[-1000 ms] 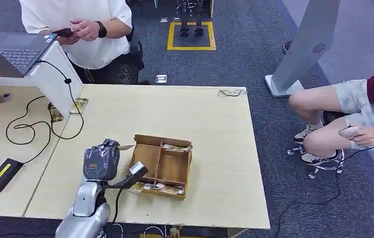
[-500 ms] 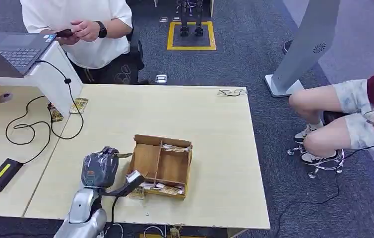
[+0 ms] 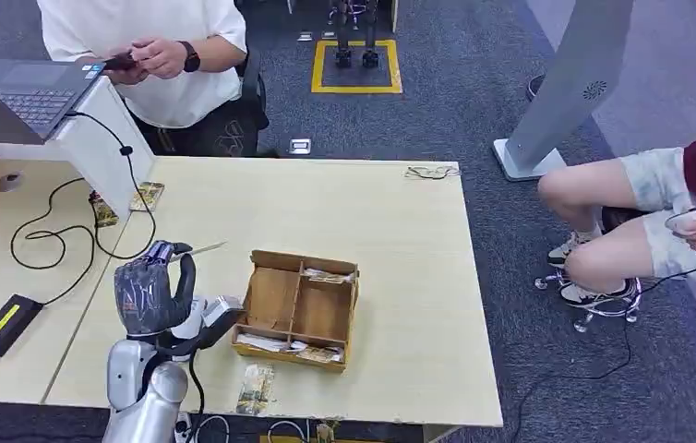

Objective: Pass the card to the sensor for recognition and then transmit it.

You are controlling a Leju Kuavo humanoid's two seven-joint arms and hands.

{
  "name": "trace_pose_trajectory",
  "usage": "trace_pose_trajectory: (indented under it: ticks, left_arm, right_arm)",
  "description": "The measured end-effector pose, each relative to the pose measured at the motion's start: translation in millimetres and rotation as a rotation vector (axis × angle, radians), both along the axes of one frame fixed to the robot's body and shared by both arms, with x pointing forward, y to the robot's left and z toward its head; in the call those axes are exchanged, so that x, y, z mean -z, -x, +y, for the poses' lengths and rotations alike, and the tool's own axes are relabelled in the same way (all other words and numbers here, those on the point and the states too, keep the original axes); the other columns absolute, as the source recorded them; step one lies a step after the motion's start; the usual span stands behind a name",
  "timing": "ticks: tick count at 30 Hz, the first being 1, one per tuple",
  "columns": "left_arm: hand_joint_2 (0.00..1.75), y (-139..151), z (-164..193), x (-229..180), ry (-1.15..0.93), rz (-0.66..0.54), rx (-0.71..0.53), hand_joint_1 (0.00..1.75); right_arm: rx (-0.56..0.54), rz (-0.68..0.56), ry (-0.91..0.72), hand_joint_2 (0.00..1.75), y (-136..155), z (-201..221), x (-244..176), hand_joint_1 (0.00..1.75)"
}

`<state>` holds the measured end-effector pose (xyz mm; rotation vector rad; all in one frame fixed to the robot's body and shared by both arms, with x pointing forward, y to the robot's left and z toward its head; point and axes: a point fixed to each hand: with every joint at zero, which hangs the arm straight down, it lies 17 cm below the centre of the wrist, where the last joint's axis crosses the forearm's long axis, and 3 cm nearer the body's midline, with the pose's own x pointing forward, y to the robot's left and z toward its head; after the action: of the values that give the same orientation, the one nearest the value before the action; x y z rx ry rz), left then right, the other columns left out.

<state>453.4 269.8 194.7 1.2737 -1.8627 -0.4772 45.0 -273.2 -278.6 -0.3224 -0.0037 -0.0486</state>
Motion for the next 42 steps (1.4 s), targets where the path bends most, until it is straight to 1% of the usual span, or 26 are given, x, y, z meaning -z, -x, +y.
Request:
trace_pose_trajectory:
  ticks: [3,6,9,15,18,22,25,30,35,42]
  left_arm:
    - [1.75,0,1,2,-0.015,0.008,-0.013,1.75]
    - [1.75,-1,4,2,-0.090,0.031,-0.053,1.75]
    - [1.75,-1,12,5,-0.105,0.052,-0.091,1.75]
    - [1.75,-1,15,6,-0.119,0.055,-0.098,1.75]
    - [1.75,-2,29,10,-0.121,0.088,-0.162,1.75]
    - [1.75,-6,60,35,-0.135,0.197,-0.314,1.75]
    - [1.75,-13,73,56,-0.154,0.266,-0.355,1.75]
    - [1.75,-17,73,89,-0.199,0.356,-0.353,1.75]
    - [1.75,-20,73,132,-0.251,0.502,-0.355,1.75]
    - [1.75,-24,66,155,-0.319,0.571,-0.319,1.75]
  right_arm:
    - [-0.001,0.000,-0.001,1.75,0,0,0,0.00]
    - [-0.004,0.000,-0.007,1.75,0,1,0,0.00]
    - [-0.007,0.000,-0.013,1.75,0,3,0,0.00]
    - [-0.015,0.000,-0.013,1.75,-1,3,0,0.00]
    - [-0.020,-0.001,-0.014,1.75,-1,3,0,0.00]
    - [-0.022,0.002,-0.024,1.75,-1,5,1,0.00]
    - [-0.022,0.008,-0.026,1.75,0,5,1,0.00]
    - [-0.024,0.009,-0.027,1.75,-1,5,1,0.00]
    - [-0.027,0.009,-0.030,1.75,-1,6,1,0.00]
    - [-0.028,0.010,-0.029,1.75,-1,5,1,0.00]
